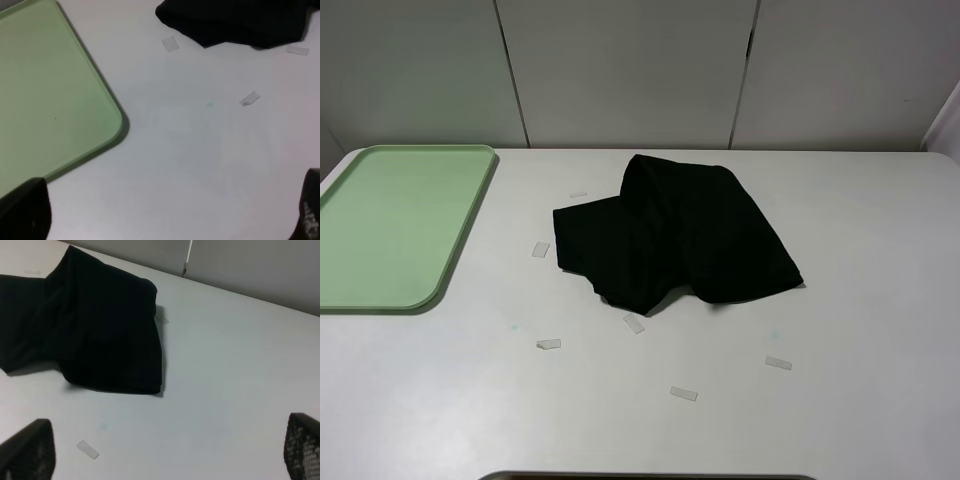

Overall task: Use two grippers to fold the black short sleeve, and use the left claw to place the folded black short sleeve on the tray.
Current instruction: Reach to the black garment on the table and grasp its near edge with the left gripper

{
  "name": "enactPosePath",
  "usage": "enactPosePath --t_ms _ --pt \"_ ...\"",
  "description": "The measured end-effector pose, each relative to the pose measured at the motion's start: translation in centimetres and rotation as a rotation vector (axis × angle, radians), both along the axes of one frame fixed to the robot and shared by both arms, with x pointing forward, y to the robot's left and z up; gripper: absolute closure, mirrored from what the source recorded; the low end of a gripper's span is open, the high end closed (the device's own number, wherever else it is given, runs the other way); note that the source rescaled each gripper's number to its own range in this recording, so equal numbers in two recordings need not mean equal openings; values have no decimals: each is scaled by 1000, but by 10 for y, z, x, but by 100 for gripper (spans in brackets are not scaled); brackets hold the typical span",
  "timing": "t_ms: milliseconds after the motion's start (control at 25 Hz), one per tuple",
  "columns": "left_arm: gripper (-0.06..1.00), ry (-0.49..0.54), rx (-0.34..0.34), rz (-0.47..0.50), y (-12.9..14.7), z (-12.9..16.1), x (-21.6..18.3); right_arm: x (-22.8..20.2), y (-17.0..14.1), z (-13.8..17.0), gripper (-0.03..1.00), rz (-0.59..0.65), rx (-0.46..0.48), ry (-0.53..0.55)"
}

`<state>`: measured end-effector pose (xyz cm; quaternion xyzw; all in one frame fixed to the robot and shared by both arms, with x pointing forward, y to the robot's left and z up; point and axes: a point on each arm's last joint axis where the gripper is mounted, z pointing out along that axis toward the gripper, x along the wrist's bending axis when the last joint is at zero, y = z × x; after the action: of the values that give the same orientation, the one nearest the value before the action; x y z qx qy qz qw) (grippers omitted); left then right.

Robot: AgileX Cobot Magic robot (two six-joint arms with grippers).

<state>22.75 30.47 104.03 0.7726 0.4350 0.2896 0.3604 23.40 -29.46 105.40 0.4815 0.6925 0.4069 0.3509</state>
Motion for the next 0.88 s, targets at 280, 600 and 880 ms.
enactPosePath --t_ms 280,600,880 --pt "-6 0 0 0 0 0 0 0 0 0 -3 0 0 0" --pt "-6 16 -43 -51 -6 0 -2 0 0 0 -3 0 0 0" --pt "-6 127 -68 6 -11 5 14 0 0 0 -3 0 0 1"
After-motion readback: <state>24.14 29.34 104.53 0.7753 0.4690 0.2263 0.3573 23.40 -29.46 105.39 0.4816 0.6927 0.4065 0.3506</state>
